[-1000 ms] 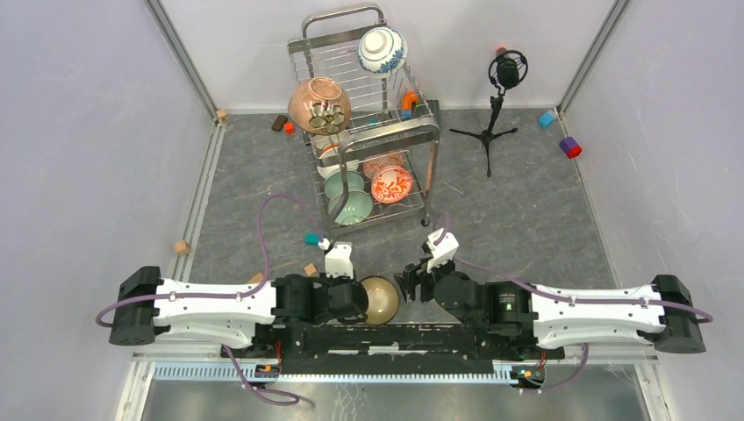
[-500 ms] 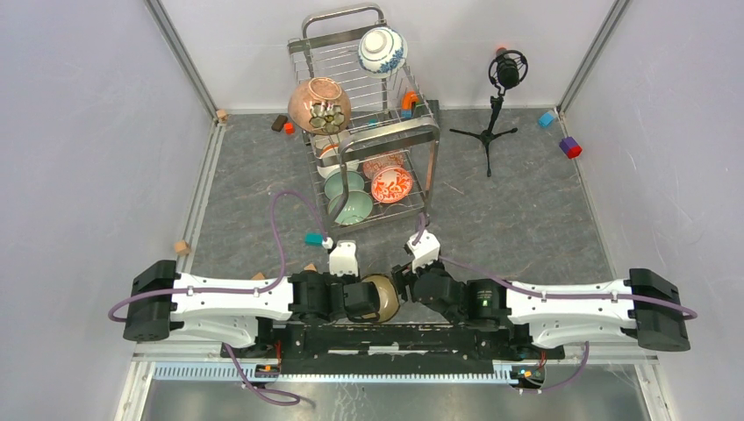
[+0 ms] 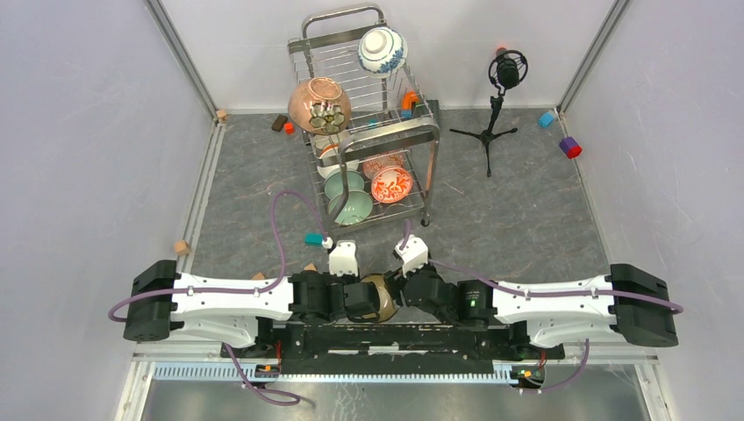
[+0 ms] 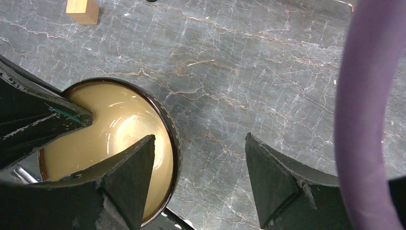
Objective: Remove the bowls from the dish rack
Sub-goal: Place the bowl at the center of the board.
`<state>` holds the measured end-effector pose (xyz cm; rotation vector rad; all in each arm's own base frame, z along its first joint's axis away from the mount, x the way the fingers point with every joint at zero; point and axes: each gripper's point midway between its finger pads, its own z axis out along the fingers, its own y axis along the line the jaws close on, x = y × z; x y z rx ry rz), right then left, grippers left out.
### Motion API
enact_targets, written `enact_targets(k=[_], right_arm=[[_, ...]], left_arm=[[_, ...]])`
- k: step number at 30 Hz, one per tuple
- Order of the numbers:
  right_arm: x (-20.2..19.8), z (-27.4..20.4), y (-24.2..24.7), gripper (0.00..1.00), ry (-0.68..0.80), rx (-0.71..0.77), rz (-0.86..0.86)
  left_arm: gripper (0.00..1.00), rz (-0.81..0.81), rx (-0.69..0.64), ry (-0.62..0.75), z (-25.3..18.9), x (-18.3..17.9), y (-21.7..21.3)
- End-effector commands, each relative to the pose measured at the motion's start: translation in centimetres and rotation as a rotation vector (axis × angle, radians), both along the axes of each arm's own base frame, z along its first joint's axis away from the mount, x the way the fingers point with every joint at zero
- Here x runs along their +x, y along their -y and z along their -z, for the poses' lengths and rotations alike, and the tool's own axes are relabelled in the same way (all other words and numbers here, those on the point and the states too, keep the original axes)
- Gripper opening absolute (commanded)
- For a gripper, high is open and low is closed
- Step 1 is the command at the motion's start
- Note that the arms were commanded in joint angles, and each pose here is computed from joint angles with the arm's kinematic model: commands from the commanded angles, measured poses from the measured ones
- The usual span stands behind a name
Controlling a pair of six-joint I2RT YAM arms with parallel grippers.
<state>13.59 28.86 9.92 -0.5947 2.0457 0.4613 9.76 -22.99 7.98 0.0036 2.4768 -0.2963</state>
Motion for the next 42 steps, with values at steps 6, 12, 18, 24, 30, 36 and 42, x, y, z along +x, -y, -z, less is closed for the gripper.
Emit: enact_targets(k=[6,12,18,24,30,36,42], right_arm=[[-4.7,2.2,-2.1,0.03,-0.215,-0.008,-0.216],[-4.7,2.3,-1.9,0.36,-0.216,0.002,-0.212],[-4.0,0.7,-1.0,0.92,-0.167,0.044,-0.175],[-2.6,-1.5,0.9,0.74,-0.094,0.022,-0.122],[-2.5,-2.1,1.8,0.46,-0.082,0.038,-0.099],[-2.9,-2.1,1.4,0.34,-0.11,0.071,-0.102],[-3.3,-3.1,0.4,0.62,-0.168,0.235,-0.064]], left_arm=[[0.02,-0.084,-0.12,0.061,-2.5,1.4,2.2],[0.02,-0.085,-0.11,0.058,-2.3,1.3,2.2],[0.02,-0.089,-0.118,0.067,-2.5,1.5,1.9],[0.02,-0.09,-0.122,0.073,-2.5,1.5,1.7],[0.02,-0.09,-0.131,0.077,-2.9,1.6,1.8],[0.02,-0.085,-0.127,0.079,-3.0,1.6,2.1],[0.02,-0.093,-0.131,0.082,-3.1,1.7,2.3]])
